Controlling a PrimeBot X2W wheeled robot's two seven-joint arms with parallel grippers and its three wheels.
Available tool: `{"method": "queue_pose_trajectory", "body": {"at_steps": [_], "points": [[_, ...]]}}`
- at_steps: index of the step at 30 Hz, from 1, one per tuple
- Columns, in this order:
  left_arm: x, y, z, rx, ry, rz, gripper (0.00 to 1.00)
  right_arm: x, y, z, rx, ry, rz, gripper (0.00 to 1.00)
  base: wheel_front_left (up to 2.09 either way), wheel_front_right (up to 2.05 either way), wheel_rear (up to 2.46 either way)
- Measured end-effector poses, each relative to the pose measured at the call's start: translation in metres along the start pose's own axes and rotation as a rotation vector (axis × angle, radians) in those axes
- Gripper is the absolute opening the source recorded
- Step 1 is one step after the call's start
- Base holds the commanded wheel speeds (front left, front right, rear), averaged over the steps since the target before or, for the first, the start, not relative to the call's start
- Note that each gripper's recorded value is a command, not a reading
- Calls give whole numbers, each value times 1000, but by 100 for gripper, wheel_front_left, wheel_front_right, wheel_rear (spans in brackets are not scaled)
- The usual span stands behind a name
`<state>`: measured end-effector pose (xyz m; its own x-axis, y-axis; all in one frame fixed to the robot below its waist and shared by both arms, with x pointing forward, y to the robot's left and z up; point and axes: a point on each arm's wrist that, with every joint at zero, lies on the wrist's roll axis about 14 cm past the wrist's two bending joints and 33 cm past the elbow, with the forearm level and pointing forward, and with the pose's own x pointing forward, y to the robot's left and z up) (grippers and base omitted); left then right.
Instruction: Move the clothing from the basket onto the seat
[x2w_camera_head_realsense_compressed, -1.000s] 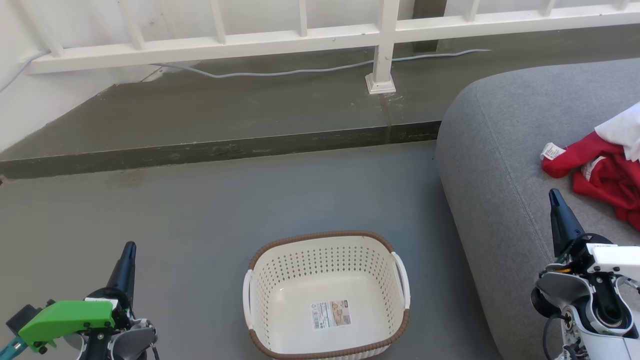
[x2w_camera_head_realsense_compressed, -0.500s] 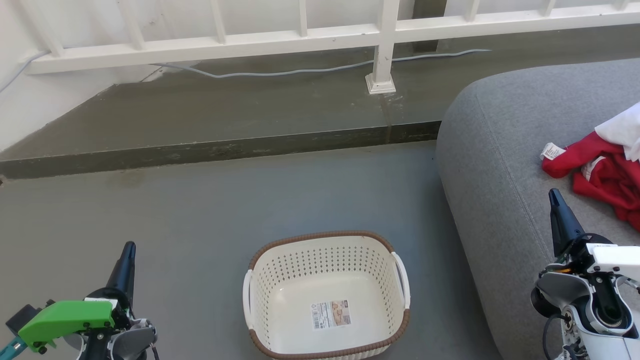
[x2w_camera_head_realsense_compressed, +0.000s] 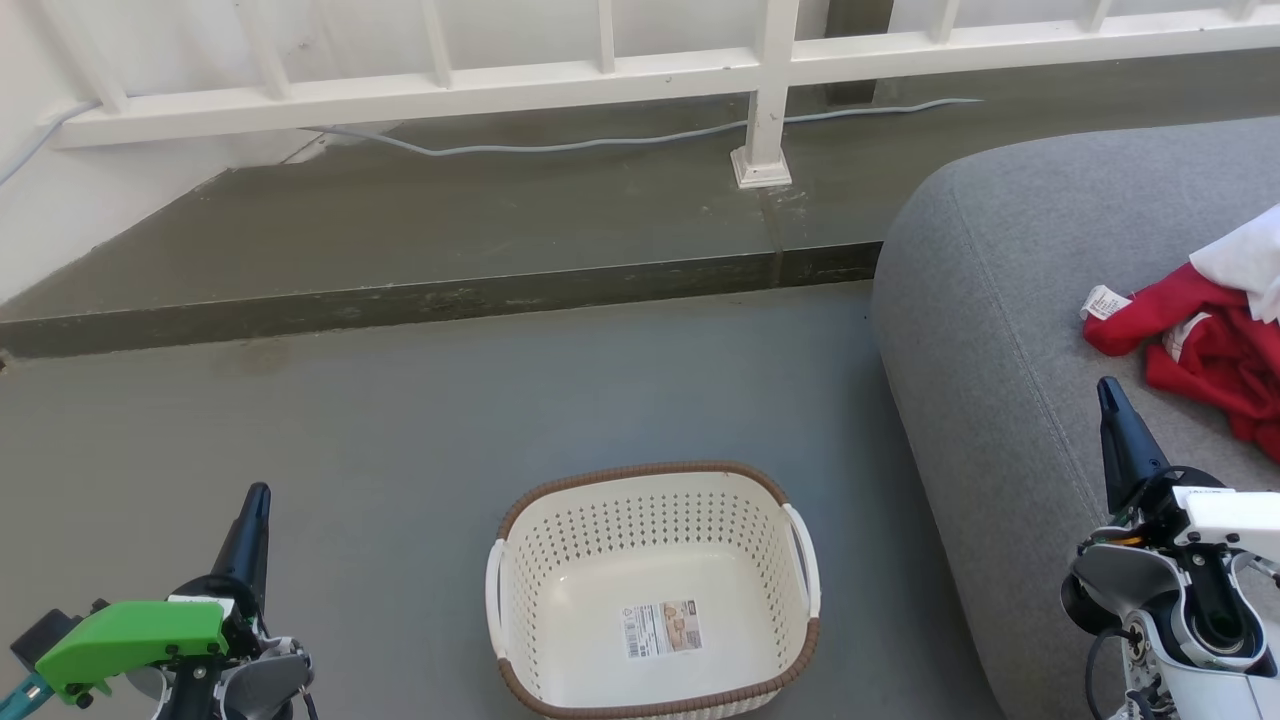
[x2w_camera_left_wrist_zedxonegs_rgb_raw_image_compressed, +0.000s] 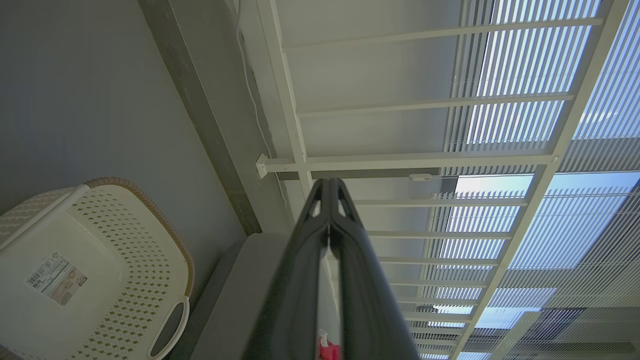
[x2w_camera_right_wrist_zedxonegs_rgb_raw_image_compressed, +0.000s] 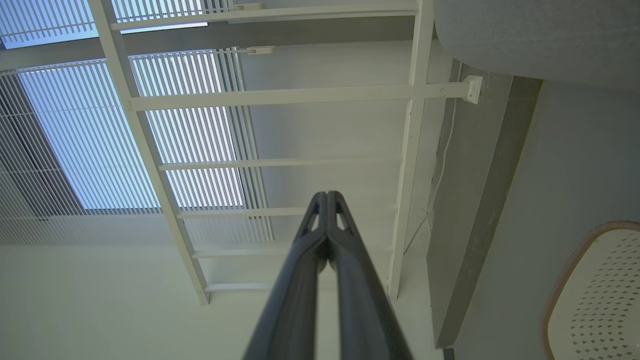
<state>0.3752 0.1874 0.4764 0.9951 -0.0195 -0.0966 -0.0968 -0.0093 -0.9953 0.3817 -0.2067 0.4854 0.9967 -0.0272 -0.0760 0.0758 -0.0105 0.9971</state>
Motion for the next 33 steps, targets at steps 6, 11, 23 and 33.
{"method": "queue_pose_trajectory", "body": {"at_steps": [6,11,23,33], "points": [[0,0,0,0,0,0,0,0,0,0,3,0,1,0,0,0,0],[0,0,0,0,-1,-1,0,0,0,0,3,0,1,0,0,0,0],[0,0,-1,-1,6,-1,0,0,1,0,4,1,3,0,0,0,0],[0,0,-1,-1,6,-2,0,0,1,0,5,1,3,0,0,0,0]]}}
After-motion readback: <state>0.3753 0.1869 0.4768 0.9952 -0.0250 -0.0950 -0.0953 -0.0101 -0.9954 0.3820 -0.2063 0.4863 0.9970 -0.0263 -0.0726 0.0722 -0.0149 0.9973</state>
